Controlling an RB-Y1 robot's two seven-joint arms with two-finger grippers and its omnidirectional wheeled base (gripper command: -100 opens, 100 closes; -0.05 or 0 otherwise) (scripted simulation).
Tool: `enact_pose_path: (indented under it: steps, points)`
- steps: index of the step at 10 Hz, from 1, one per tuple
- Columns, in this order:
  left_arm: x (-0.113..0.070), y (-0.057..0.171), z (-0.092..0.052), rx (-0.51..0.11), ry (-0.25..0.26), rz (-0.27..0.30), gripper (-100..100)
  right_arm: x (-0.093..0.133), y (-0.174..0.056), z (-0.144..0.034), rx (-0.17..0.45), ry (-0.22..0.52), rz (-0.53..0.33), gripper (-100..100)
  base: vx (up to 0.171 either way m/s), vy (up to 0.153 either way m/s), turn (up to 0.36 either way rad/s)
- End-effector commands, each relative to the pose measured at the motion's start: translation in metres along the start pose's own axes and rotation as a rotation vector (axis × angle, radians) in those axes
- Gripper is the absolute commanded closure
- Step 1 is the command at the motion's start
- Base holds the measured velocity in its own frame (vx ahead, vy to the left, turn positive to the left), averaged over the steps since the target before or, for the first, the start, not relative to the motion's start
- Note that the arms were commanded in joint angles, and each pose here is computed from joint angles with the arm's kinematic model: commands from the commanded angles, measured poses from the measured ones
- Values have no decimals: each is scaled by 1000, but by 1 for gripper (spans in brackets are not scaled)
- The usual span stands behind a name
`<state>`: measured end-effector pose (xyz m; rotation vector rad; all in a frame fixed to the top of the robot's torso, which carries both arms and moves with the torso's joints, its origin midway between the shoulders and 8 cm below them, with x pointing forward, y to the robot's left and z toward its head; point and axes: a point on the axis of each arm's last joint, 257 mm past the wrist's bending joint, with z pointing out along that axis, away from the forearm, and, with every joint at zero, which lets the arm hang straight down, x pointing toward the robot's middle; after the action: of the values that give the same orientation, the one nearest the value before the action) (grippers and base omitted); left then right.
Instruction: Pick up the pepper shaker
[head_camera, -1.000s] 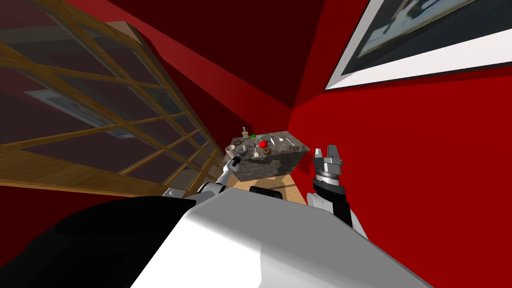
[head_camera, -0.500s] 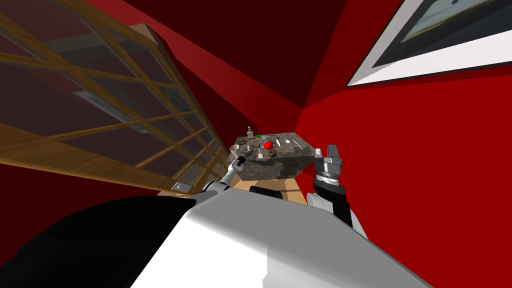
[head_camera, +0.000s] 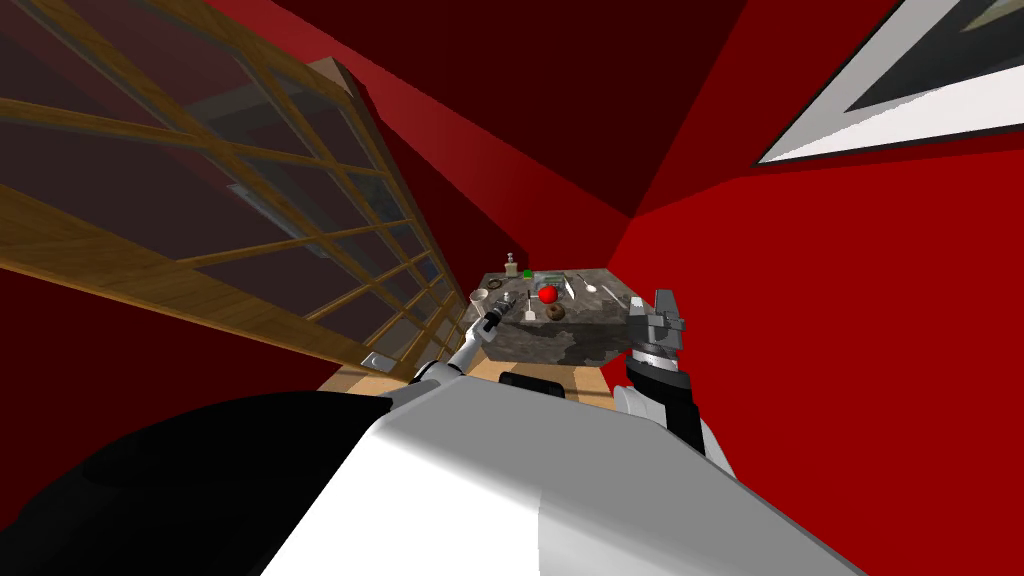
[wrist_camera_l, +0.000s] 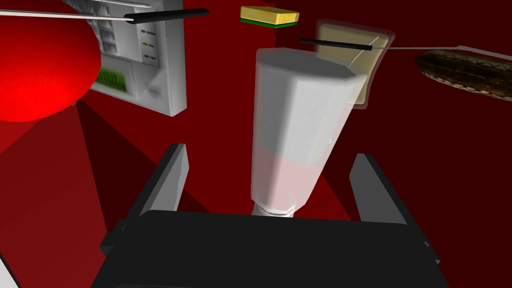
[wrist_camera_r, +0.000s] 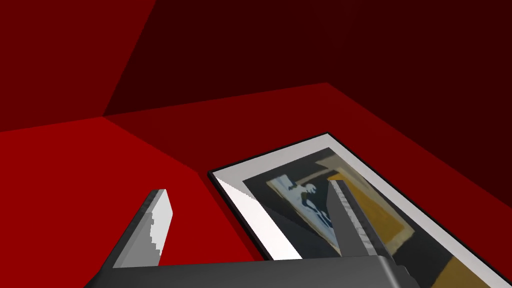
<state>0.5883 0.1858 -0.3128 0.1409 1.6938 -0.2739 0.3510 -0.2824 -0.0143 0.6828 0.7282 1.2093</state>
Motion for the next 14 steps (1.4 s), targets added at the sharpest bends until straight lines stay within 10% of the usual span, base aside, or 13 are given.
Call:
enact_pose_path:
  steps: [1, 2, 6, 7, 8, 14]
  points:
    - [0, 0, 0, 0, 0, 0, -100, 0, 0, 0, 0, 0, 0, 0, 24, 7, 60]
    - [0, -2, 1, 3, 0, 2, 100, 0, 0, 0, 0, 0, 0, 0, 4, 1, -12]
    - [0, -2, 1, 3, 0, 3, 100, 0, 0, 0, 0, 0, 0, 0, 0, 0, 0]
    - [0, -2, 1, 3, 0, 3, 0, 0, 0, 0, 0, 0, 0, 0, 0, 0, 0]
    - [1, 16, -5, -20, 1, -1, 100, 0, 0, 0, 0, 0, 0, 0, -28, -15, -218]
    - [4, 121, -44, -166, -1, -21, 100, 0, 0, 0, 0, 0, 0, 0, -71, -35, -253]
